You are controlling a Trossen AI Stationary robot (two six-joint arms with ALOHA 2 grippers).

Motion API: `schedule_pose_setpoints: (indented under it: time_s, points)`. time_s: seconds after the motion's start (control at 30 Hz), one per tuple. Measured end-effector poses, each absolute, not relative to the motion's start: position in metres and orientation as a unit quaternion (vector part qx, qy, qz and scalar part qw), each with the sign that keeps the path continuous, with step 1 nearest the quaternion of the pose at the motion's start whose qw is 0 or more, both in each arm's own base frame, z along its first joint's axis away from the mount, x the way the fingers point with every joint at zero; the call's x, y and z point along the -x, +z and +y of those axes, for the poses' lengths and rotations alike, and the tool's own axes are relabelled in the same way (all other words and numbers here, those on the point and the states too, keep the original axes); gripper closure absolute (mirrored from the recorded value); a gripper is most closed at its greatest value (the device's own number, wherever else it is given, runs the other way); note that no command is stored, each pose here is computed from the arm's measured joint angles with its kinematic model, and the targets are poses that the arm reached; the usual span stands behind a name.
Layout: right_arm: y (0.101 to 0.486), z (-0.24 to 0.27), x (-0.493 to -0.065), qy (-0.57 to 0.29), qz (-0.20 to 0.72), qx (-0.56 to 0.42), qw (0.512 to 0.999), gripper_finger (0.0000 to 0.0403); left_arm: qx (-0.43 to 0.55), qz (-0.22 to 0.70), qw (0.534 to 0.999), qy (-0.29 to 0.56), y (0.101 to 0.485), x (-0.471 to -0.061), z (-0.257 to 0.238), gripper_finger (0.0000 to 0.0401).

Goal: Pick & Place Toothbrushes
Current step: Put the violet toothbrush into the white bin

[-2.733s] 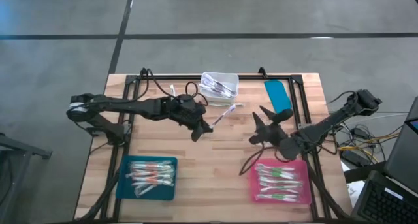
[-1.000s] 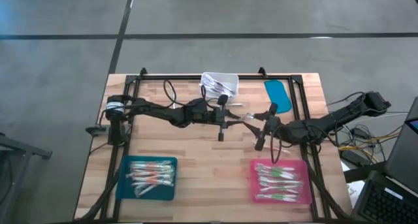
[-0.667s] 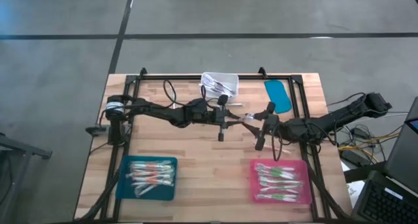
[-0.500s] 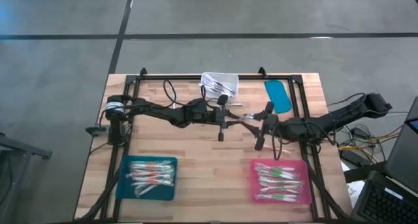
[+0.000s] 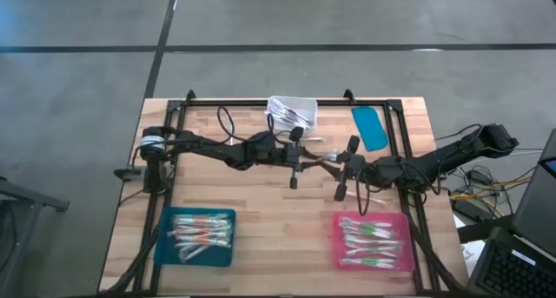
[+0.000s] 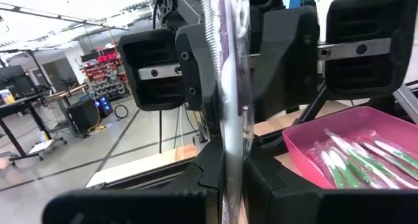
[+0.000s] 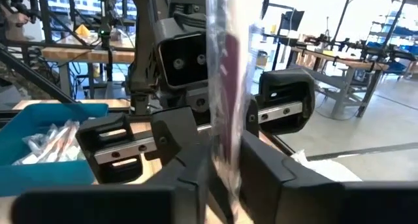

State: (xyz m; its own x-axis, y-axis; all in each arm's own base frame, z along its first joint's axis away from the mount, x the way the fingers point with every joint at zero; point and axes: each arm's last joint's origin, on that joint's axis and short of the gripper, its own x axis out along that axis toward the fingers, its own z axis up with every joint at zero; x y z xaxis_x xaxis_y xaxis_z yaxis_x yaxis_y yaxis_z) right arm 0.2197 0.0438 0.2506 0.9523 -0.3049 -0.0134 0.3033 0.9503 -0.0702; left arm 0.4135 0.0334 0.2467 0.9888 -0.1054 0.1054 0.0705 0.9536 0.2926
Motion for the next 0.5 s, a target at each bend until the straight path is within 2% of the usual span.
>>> schedule_pose_setpoints:
  time_s: [0.13,0.3,0.5]
  points:
    - [0.2509,0.0436,-0.2197,-0.155,0.013,0.039,0.987,0.0376,-0.143,-0.059,0.987,-0.048,0.2465,-0.4134,0.0332,0.0371]
    - [0.2508,0.0438,-0.2197,-0.153,0.013,0.033,0.988,0.0377,-0.100,-0.052,0.992,-0.057,0.2460,-0.4133,0.0326,0.0362]
    - [0.2493,0.0441,-0.2196,-0.152,0.020,0.034,0.988,0.0379,-0.077,-0.029,0.995,-0.055,0.2467,-0.4108,0.0328,0.0289]
